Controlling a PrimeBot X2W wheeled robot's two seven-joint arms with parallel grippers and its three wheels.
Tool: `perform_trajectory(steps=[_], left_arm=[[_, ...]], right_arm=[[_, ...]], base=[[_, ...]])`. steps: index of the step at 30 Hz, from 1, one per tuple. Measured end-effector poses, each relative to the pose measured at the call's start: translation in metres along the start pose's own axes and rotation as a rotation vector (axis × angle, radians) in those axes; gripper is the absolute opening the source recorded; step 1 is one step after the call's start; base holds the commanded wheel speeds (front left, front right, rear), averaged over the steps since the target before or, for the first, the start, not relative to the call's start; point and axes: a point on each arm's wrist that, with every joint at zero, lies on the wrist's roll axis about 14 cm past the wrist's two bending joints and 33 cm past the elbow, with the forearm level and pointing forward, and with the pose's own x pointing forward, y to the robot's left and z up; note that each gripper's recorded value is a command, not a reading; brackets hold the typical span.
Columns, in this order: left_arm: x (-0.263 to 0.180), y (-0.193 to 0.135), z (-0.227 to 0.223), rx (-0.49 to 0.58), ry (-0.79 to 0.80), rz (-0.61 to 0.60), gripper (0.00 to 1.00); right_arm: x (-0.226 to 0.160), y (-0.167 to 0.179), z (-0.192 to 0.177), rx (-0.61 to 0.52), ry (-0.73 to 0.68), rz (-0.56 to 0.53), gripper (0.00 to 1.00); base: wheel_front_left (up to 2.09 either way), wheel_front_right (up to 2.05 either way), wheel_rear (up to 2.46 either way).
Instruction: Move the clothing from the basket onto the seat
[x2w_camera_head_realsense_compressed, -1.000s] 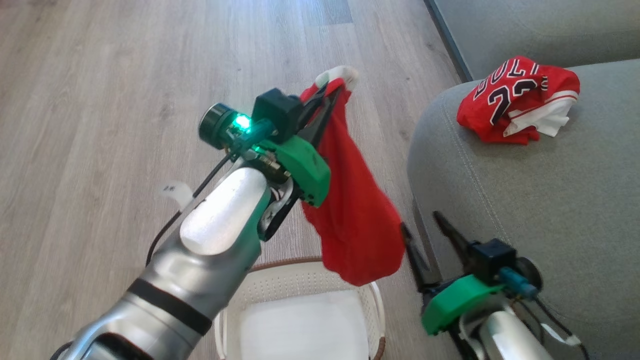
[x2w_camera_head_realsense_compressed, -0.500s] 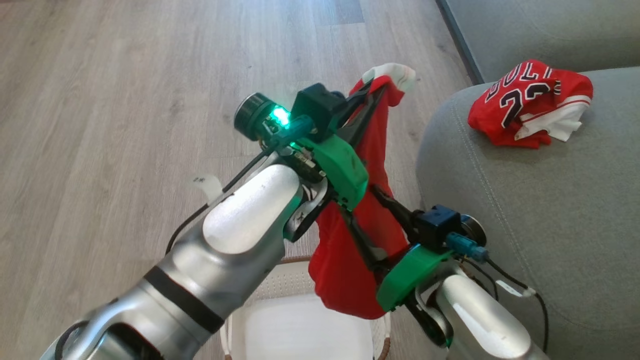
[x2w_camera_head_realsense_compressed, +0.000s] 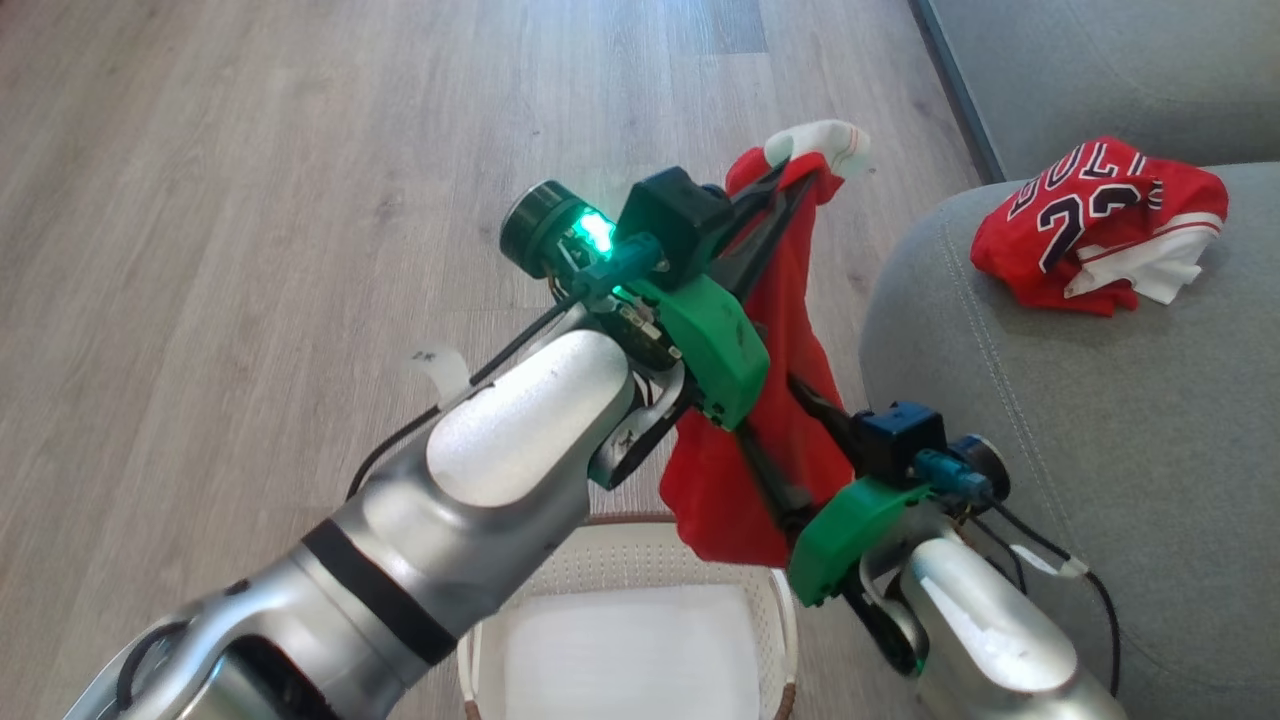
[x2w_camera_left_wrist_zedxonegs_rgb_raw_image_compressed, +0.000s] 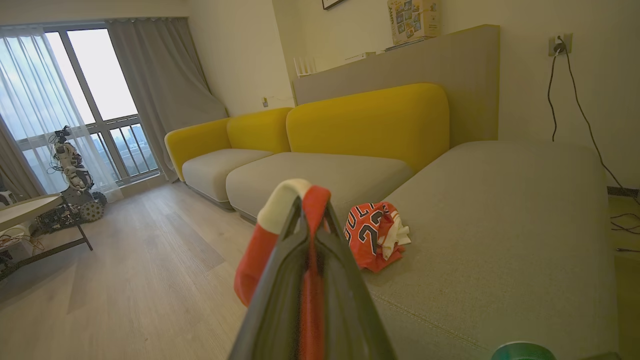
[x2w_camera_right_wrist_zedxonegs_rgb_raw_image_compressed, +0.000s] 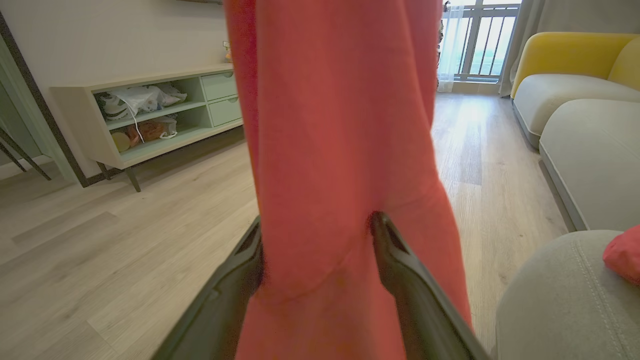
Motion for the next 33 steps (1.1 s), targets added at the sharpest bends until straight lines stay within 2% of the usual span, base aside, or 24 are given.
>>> perform_trajectory(steps=[1,2,3,6,11,12,13,15,16,22,33], left_arm=[[-0.001,-0.001,0.0,0.0,-0.001,0.0,0.0],[-0.001,-0.001,0.0,0.003,-0.004,0.002,0.0],[-0.001,0.0,0.001,0.003,-0.004,0.004,0.0],[-0.002,0.003,0.0,-0.003,-0.004,0.021,0.0],[-0.002,0.008,-0.006,-0.014,0.004,0.039,0.0],[-0.002,0.008,-0.007,-0.017,0.004,0.041,0.09],[-0.002,0.008,-0.007,-0.017,0.004,0.041,0.34],[-0.003,0.01,-0.01,-0.028,0.002,0.048,0.67],[-0.004,0.011,-0.012,-0.03,0.005,0.051,0.98],[-0.017,0.013,-0.052,-0.12,0.082,0.087,1.0],[-0.035,0.003,-0.106,-0.2,0.193,0.099,1.0]], right_arm=[[0.001,-0.003,0.001,-0.008,-0.001,-0.006,0.87],[0.001,-0.005,0.002,-0.013,-0.001,-0.01,0.63],[0.002,-0.006,0.002,-0.018,0.0,-0.013,0.45],[0.003,-0.008,0.002,-0.025,0.002,-0.017,0.0],[0.0,-0.017,0.003,-0.024,0.0,-0.046,0.0],[0.0,-0.02,0.004,-0.022,-0.002,-0.053,0.0],[0.0,-0.02,0.004,-0.022,-0.002,-0.053,0.0],[-0.002,-0.024,0.005,-0.023,-0.005,-0.066,0.0],[-0.002,-0.027,0.005,-0.026,-0.007,-0.074,0.0],[-0.01,-0.052,0.02,-0.039,-0.052,-0.151,0.0],[-0.033,-0.101,0.043,-0.092,-0.114,-0.303,0.0]], base=[[0.0,0.0,0.0],[0.0,0.0,0.0],[0.0,0.0,0.0],[0.0,0.0,0.0],[0.0,0.0,0.0],[0.0,0.0,0.0],[0.0,0.0,0.0],[0.0,0.0,0.0],[0.0,0.0,0.0],[0.0,0.0,0.0],[0.0,0.0,0.0]])
